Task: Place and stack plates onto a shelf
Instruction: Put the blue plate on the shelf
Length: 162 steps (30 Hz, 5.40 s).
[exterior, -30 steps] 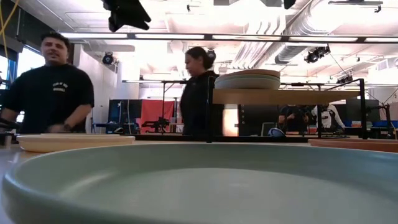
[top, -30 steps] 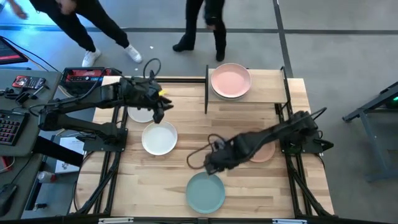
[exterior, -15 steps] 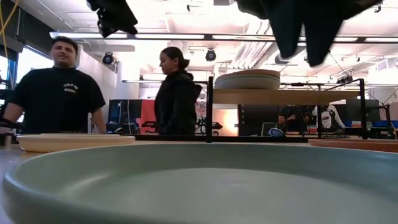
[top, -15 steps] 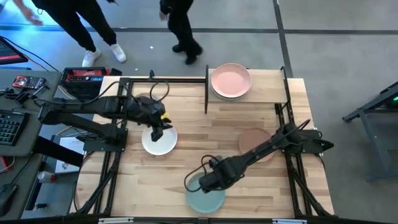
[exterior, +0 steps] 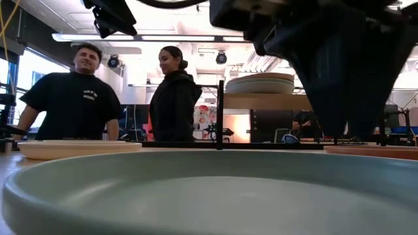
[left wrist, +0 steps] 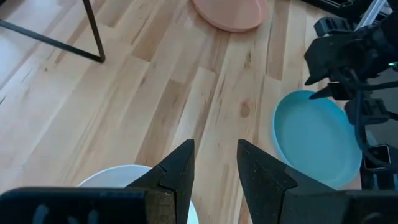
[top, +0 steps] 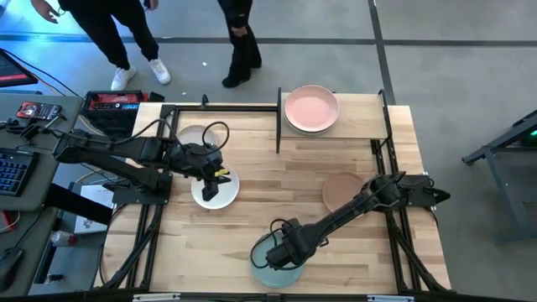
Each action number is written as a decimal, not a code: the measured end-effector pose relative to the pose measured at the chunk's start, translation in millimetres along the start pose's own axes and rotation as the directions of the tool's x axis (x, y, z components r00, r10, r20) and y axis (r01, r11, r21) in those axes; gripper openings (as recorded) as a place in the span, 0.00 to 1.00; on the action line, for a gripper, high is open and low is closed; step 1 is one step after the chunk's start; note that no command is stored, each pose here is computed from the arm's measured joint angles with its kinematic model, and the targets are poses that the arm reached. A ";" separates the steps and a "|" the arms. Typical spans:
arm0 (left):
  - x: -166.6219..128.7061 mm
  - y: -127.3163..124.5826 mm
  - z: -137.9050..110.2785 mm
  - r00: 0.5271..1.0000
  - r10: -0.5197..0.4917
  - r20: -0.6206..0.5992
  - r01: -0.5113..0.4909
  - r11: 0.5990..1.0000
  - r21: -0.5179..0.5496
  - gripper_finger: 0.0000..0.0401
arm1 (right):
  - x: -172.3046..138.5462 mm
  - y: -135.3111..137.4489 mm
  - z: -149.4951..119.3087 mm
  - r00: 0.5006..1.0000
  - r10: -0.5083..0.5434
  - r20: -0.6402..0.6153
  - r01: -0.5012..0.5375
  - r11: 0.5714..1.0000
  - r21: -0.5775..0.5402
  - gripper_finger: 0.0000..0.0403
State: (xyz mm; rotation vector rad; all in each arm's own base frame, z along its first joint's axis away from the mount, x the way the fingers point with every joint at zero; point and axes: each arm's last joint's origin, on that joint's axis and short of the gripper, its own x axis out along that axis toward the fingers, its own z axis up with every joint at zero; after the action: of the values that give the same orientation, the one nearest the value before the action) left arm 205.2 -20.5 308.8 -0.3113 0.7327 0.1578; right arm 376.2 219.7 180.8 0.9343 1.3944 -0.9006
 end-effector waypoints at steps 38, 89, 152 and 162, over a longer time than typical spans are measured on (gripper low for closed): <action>-0.2 -0.4 -0.2 1.000 -0.001 0.000 0.001 1.000 0.003 0.28 | 37.8 8.9 -6.6 0.996 -0.057 -0.073 0.057 0.998 -0.009 0.02; 0.1 6.8 3.1 0.994 0.096 0.041 -0.099 0.992 0.073 0.28 | -215.8 -161.2 139.8 0.885 0.104 0.453 -0.107 0.994 -0.017 0.00; -8.2 97.2 24.6 0.897 0.438 0.066 -0.419 0.888 -0.190 0.28 | -242.8 -386.7 218.4 0.773 -0.385 0.504 0.045 0.826 0.563 0.00; -8.2 97.1 24.7 0.897 0.438 0.067 -0.422 0.890 -0.172 0.28 | -230.5 -388.0 214.8 0.790 -0.391 0.473 0.036 0.800 0.599 0.00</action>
State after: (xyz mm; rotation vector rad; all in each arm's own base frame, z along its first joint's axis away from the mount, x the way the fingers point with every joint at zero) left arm 190.6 79.0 309.9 -0.2809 0.6789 0.6522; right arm 102.3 -134.4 403.1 0.8143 0.7037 -1.6910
